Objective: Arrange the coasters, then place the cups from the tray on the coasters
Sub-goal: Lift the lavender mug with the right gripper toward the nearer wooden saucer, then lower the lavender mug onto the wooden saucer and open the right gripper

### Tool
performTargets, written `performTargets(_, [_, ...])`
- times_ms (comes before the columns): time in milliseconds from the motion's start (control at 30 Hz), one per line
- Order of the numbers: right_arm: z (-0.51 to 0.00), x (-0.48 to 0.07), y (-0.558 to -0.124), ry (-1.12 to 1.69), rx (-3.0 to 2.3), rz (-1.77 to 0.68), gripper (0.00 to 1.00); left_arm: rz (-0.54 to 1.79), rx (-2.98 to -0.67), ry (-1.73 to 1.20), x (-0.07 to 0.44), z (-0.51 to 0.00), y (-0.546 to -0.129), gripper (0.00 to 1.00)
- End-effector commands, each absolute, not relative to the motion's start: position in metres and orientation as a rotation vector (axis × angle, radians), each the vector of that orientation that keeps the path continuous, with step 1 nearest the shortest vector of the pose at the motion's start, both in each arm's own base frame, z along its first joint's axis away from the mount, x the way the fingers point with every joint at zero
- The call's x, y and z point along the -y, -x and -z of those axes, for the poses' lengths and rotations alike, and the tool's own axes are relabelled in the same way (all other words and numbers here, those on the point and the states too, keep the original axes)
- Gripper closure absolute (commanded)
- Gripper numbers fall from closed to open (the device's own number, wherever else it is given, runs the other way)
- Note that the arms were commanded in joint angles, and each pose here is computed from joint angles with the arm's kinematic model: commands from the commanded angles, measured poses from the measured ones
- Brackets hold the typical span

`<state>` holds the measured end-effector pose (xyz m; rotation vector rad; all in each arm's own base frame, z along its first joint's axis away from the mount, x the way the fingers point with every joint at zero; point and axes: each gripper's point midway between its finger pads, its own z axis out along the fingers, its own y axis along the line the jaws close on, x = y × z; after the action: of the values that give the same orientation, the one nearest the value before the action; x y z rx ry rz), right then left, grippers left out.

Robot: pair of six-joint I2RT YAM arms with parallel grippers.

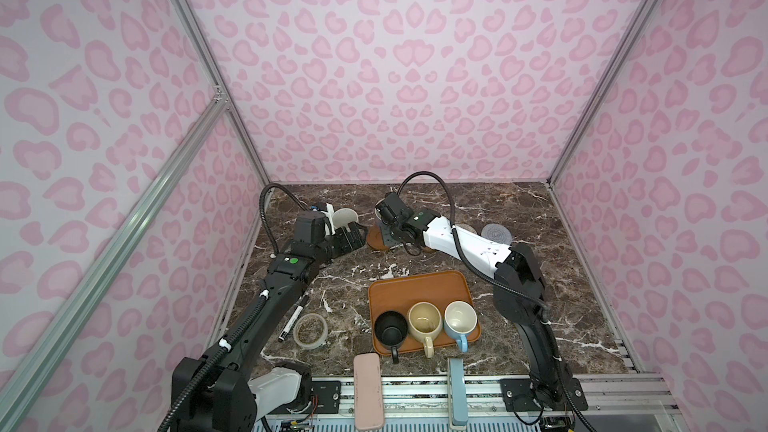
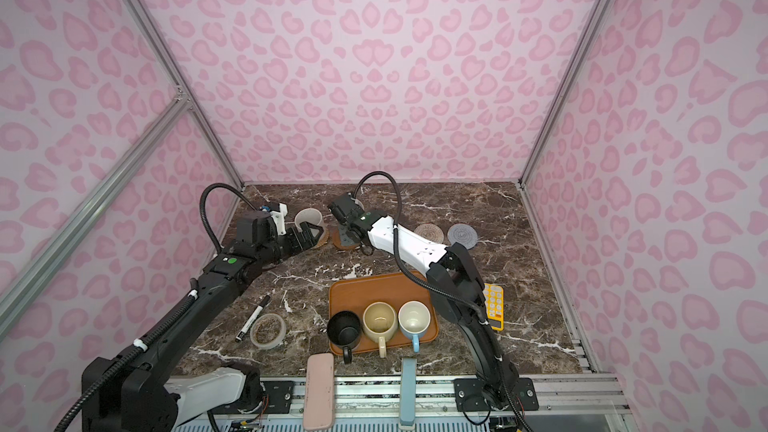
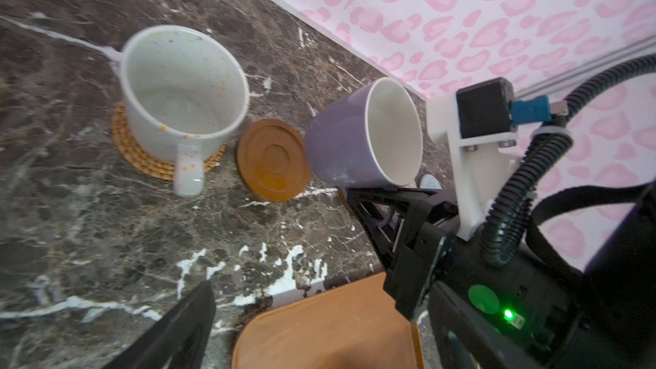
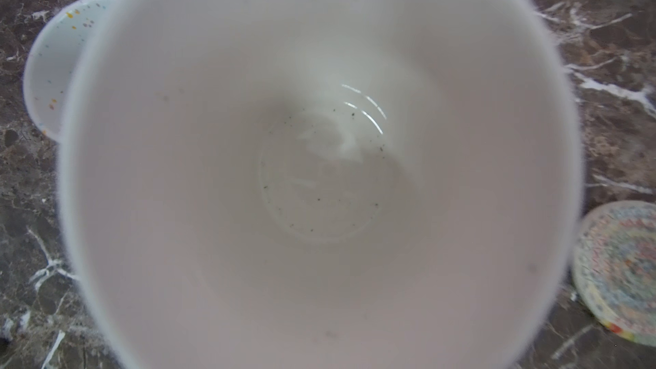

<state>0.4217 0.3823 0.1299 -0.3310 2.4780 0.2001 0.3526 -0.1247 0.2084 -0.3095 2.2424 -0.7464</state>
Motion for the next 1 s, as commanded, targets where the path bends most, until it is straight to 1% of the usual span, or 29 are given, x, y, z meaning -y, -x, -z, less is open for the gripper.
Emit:
performTargets(0, [-0.122,-0.388,-0.429,0.333,-2.492,-0.177,1.0,0.744,-2.237,0.296,0.12,-0.21,-0.356,0.03])
performTargets(333, [-0.084,-0.399,-0.437,0.336,-2.563,-0.142,1.0,0.735,-2.271,0.305,0.12,-0.192,-0.359,0.04])
performTargets(600, [-0.066,-0.4,-0.437,0.327,-2.598,-0.144,1.0,0.751,-2.292,0.301,0.122,-0.182,-0.354,0.05])
performTargets(967, [-0.048,-0.403,-0.434,0.324,-2.643,-0.151,1.0,0.76,-2.292,0.3,0.123,-0.182,-0.348,0.05])
